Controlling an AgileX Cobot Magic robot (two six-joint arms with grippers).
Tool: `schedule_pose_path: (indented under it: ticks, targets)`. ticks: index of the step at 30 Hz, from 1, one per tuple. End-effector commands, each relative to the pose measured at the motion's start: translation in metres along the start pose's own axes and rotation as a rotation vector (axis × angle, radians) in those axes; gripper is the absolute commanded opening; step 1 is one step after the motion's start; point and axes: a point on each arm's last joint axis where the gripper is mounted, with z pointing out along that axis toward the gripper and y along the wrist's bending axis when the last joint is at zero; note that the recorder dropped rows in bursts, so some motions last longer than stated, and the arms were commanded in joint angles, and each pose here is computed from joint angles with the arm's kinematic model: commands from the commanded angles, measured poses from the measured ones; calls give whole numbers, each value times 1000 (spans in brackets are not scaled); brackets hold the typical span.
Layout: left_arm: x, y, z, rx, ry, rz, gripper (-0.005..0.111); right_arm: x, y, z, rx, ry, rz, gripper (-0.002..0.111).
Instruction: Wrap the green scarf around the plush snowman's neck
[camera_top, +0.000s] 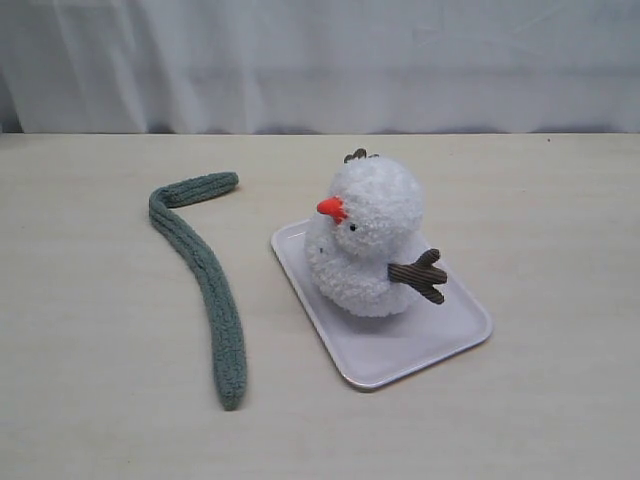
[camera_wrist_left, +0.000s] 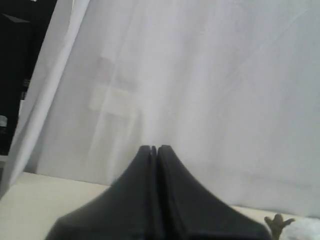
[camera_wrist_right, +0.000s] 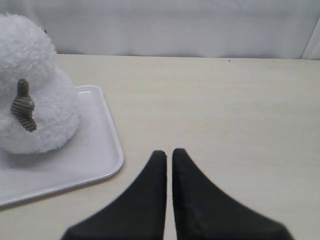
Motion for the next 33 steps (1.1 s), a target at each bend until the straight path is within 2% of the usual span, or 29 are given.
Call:
schedule_pose_path:
  ticks: [1,5,9,12,14,18,22,28,30,33]
  targets:
    - [-16,0,6,-62,120,163,0,0,0,0,3,-6,-1,4]
    - [-21,2,25,-107,273,214,0,0,0,0,3,-6,-1,4]
    - [-5,6,53,-135,492,209,0,0,0,0,3,-6,-1,4]
    - [10,8,74,-137,622,161,0,0,0,0,3,-6,-1,4]
    - [18,7,89,-110,703,142,0,0,0,0,3,-6,-1,4]
    - [31,-1,117,12,821,129,3,0,0,0,3,-6,-1,4]
    - [44,-4,138,79,866,100,25,0,0,0,3,-6,-1,4]
    - [67,0,162,64,976,52,78,0,0,0,3,-6,-1,4]
    - [74,0,169,93,1035,51,86,0,0,0,3,-6,-1,4]
    - [78,-2,182,108,1075,9,86,0,0,0,3,-6,-1,4]
